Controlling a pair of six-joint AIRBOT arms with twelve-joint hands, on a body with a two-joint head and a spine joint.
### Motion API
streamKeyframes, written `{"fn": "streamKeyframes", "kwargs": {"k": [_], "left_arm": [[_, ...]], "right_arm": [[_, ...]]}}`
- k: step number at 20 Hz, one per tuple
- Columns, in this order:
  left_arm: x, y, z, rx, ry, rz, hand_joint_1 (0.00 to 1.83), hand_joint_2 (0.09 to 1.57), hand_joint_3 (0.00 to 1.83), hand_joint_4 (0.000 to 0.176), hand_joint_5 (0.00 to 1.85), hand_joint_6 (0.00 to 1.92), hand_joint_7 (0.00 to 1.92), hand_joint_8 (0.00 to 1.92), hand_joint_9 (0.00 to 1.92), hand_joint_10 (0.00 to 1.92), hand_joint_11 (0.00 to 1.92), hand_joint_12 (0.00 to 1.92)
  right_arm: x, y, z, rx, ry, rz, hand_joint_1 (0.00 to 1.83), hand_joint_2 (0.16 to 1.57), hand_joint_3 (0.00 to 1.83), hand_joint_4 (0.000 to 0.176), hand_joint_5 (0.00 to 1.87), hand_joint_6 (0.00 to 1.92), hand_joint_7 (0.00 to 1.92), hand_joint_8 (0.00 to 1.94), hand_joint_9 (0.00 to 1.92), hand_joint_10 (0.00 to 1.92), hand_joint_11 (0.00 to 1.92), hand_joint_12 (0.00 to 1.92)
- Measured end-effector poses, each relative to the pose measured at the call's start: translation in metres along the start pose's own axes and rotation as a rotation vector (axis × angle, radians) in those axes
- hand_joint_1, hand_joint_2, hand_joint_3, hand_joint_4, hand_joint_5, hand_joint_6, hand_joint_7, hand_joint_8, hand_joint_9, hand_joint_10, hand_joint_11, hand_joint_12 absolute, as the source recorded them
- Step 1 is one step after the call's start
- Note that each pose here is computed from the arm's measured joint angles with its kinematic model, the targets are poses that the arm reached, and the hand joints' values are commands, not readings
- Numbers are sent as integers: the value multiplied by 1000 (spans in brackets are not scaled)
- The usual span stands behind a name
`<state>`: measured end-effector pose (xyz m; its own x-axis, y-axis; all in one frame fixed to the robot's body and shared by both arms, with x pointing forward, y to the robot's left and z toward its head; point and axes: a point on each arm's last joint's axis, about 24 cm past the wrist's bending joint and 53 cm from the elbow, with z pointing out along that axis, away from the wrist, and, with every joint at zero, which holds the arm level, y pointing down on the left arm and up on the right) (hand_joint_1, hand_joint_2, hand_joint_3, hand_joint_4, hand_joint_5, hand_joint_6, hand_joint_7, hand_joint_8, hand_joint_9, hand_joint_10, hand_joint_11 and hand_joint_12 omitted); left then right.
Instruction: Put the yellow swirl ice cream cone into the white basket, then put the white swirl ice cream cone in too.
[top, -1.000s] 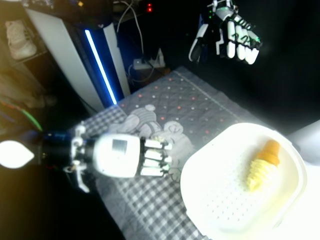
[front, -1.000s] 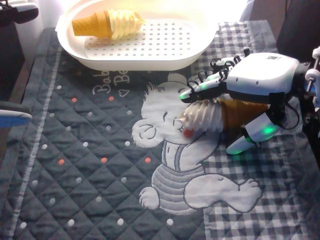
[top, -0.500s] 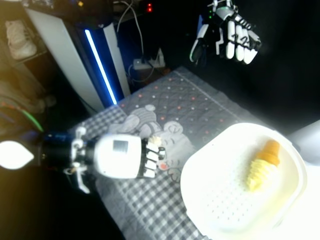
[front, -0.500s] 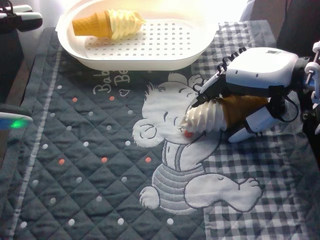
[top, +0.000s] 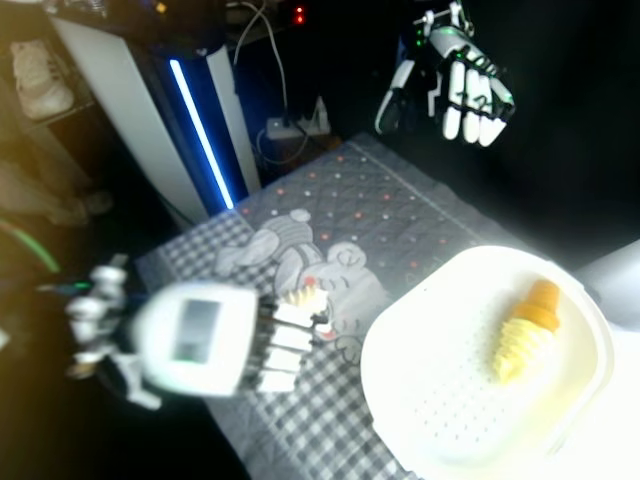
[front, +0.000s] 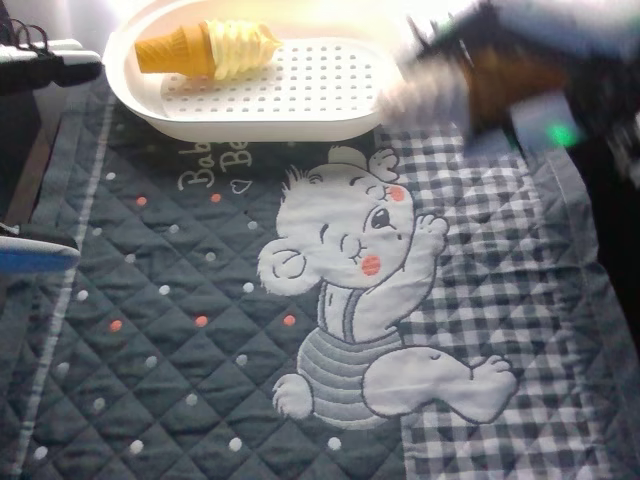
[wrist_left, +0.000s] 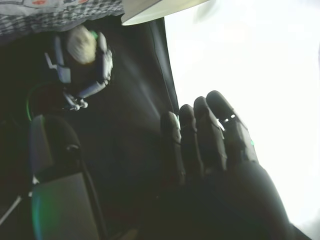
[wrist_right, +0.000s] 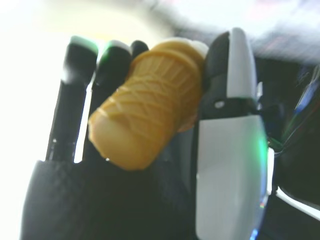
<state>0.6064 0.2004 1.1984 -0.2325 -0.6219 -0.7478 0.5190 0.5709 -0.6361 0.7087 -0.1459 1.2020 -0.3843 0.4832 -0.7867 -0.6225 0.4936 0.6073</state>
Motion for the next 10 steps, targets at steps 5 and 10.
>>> {"fn": "streamKeyframes", "kwargs": {"k": [5, 10], "left_arm": [[1, 7, -3, -16, -5, -16, 1032, 770, 10, 0, 507, 6, 415, 1, 357, 18, 0, 1311], [17, 9, 6, -5, 27, -51, 1020, 787, 16, 0, 514, 5, 411, 0, 362, 20, 0, 1341]], "right_arm": [[-27, 19, 74, -61, -115, -14, 1390, 1043, 0, 0, 1075, 769, 1354, 32, 1079, 1104, 1053, 1068], [-2, -13, 133, 101, -40, -117, 1294, 1026, 4, 0, 1365, 64, 1155, 910, 1176, 743, 868, 1270]]}}
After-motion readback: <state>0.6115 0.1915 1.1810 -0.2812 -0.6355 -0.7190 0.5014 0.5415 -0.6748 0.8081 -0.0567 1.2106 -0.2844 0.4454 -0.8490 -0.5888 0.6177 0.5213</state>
